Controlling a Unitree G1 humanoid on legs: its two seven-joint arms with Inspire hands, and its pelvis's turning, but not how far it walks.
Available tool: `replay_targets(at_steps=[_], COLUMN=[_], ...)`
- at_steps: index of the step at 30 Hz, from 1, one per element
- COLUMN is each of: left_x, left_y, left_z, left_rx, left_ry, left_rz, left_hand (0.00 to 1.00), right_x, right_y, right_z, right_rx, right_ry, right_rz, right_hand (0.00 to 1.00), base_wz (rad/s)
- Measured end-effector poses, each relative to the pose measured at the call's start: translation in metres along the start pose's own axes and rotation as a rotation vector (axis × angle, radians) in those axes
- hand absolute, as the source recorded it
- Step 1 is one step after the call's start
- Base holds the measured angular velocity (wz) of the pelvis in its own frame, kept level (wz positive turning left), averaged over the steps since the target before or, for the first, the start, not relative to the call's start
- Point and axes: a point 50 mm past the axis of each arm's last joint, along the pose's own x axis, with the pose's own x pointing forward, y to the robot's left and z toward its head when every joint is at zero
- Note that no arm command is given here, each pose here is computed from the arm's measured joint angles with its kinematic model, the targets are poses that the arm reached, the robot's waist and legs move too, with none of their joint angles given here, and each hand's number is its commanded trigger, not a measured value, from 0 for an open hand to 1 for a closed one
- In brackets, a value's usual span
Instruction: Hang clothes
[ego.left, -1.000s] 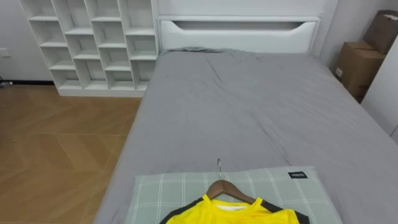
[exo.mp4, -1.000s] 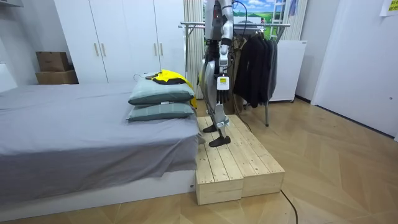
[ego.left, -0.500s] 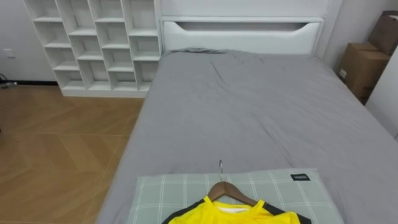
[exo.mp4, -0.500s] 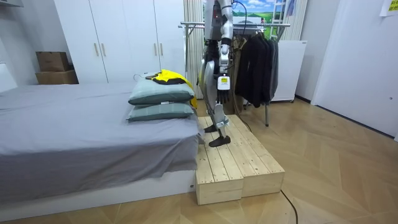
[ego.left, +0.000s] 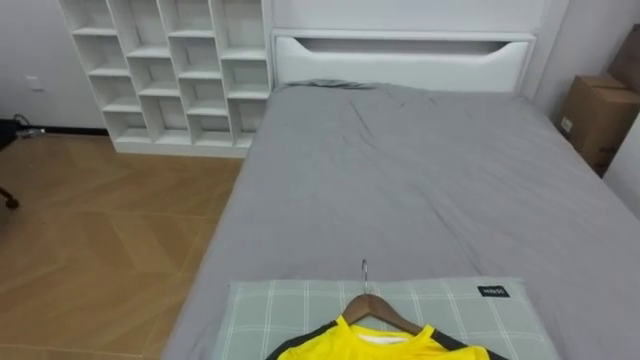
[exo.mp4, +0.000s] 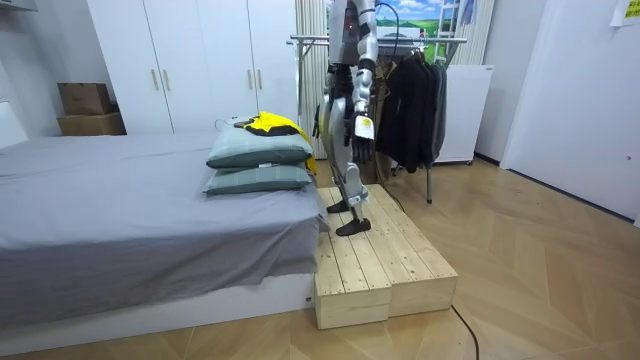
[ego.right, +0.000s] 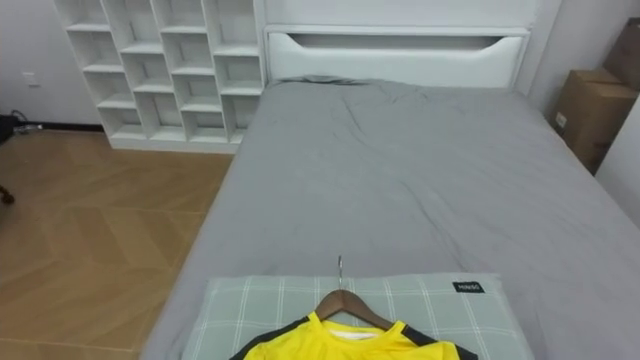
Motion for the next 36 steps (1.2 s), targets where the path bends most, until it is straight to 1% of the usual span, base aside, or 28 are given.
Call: replay_targets(at_steps=[3,7,10,12,16,20,21,22,24,27,28,30,31,34,36], left_x=[0.001,0.001,-0.001,-0.004,-0.007,-0.022,-0.028,-0.030,-0.043,-0.056,-0.059,-0.072,-0.075,-0.084,-0.090], left_y=[0.008,0.010,0.014,0.018,0.022,0.029,0.030,0.031,0.033,0.031,0.032,0.035,0.036,0.039,0.034], left_z=[0.019,0.031,0.042,0.059,0.080,0.117,0.129,0.135,0.158,0.181,0.184,0.197,0.200,0.212,0.216], left_rx=[-0.021,-0.035,-0.047,-0.076,-0.047,-0.016,0.005,0.021,0.097,0.142,0.139,0.117,0.118,0.156,0.205], left_ry=[-0.092,-0.154,-0.208,-0.278,-0.386,-0.579,-0.641,-0.673,-0.807,-0.926,-0.945,-1.022,-1.038,-1.113,-1.167], left_rz=[0.088,0.127,0.171,0.221,0.275,0.350,0.378,0.389,0.424,0.447,0.453,0.476,0.483,0.533,0.559], left_hand=[0.00,0.00,0.00,0.00,0.00,0.00,0.00,0.00,0.00,0.00,0.00,0.00,0.00,0.00,0.00], right_x=[-0.001,-0.002,-0.003,-0.003,-0.003,-0.003,-0.003,-0.003,-0.003,-0.003,-0.003,-0.003,-0.003,-0.003,-0.004], right_y=[-0.003,-0.009,-0.014,-0.016,-0.016,-0.014,-0.014,-0.014,-0.013,-0.014,-0.014,-0.014,-0.014,-0.015,-0.018], right_z=[0.001,0.001,0.003,0.005,0.009,0.007,0.007,0.007,0.008,0.007,0.007,0.007,0.007,0.007,0.008], right_rx=[0.004,0.034,0.007,-0.009,-0.027,-0.021,-0.020,-0.020,-0.018,-0.018,-0.018,-0.018,-0.018,-0.020,-0.029], right_ry=[-0.009,-0.024,-0.027,-0.031,-0.049,-0.048,-0.049,-0.049,-0.052,-0.047,-0.048,-0.047,-0.047,-0.045,-0.047], right_rz=[-0.009,-0.017,-0.027,-0.028,-0.028,-0.005,0.000,0.003,0.008,0.006,0.006,0.005,0.004,0.000,-0.007], right_hand=[0.00,0.00,0.00,0.00,0.00,0.00,0.00,0.00,0.00,0.00,0.00,0.00,0.00,0.00,0.00], base_wz=[0.07,0.00,-0.01,0.00,0.01,0.03,0.04,0.00,-0.04,-0.01,-0.08,-0.09,-0.09,-0.08,0.00])
